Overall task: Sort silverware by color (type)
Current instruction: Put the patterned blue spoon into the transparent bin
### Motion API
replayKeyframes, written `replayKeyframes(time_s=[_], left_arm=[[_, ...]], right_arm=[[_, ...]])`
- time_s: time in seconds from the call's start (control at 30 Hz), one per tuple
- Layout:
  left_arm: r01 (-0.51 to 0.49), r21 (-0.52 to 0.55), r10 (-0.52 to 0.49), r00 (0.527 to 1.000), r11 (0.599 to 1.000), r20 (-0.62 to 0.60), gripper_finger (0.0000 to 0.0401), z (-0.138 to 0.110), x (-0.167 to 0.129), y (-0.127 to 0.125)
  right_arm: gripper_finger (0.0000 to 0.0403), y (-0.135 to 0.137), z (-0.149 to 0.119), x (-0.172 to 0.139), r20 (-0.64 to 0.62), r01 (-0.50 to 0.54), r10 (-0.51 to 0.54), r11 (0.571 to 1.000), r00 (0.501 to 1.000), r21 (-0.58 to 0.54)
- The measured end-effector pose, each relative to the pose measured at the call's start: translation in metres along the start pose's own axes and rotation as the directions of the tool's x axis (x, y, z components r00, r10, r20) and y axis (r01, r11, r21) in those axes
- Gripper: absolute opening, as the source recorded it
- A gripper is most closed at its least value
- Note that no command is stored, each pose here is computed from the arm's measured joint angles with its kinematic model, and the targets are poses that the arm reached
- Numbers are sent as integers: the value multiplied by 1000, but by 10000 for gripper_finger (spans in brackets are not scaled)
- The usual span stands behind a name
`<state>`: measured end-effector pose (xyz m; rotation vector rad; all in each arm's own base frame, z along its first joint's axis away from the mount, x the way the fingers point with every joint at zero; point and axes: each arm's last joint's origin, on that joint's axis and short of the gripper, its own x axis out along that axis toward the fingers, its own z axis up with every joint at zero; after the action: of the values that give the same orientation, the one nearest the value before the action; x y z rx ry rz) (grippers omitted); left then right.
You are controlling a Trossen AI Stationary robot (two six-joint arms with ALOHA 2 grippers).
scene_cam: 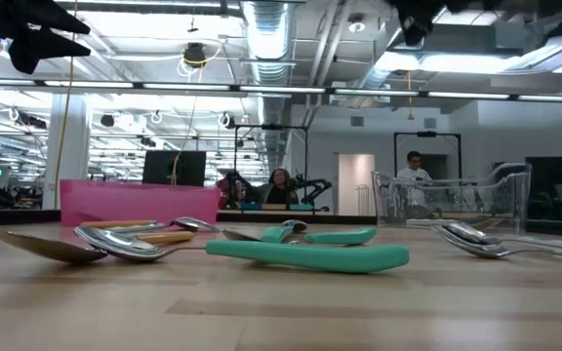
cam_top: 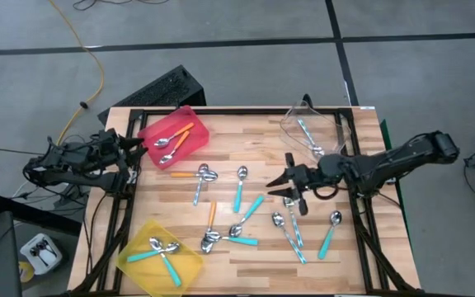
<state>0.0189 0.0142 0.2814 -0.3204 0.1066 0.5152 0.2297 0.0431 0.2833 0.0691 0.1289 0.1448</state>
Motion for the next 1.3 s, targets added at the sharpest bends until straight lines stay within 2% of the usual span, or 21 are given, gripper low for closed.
replayKeyframes(time_s=[0.13,0.47,0.57,0.63,0.8,0.9,1.03,1.13,1.3], left_arm=[[0,0,0,1000,1000,0,205,0,0,0],[-2,0,2,1000,1000,1,205,0,0,0],[-3,0,3,1000,1000,1,205,0,0,0],[-5,-1,5,1000,1000,2,205,0,0,0],[-11,-4,11,1000,1000,3,205,0,0,0],[-11,-4,11,1000,1000,3,205,0,0,0],[-11,-5,11,1000,1000,3,205,0,0,0],[-11,-5,11,1000,1000,2,205,0,0,0],[-12,-5,12,1000,1000,3,205,0,0,0]], right_arm=[[121,-4,-14,-4,-26,56,-55,996,998,68],[121,0,-34,-6,-221,94,-41,967,974,236],[121,4,-46,-10,-337,138,-30,943,941,301],[121,5,-55,-14,-427,232,-64,906,902,353],[121,9,-78,-30,-652,498,-119,751,748,434],[121,15,-83,-35,-695,577,-128,673,707,463],[121,25,-89,-37,-700,659,-187,565,689,497],[121,33,-97,-36,-726,698,-203,528,657,484],[121,39,-114,-27,-782,757,-220,495,583,426]])
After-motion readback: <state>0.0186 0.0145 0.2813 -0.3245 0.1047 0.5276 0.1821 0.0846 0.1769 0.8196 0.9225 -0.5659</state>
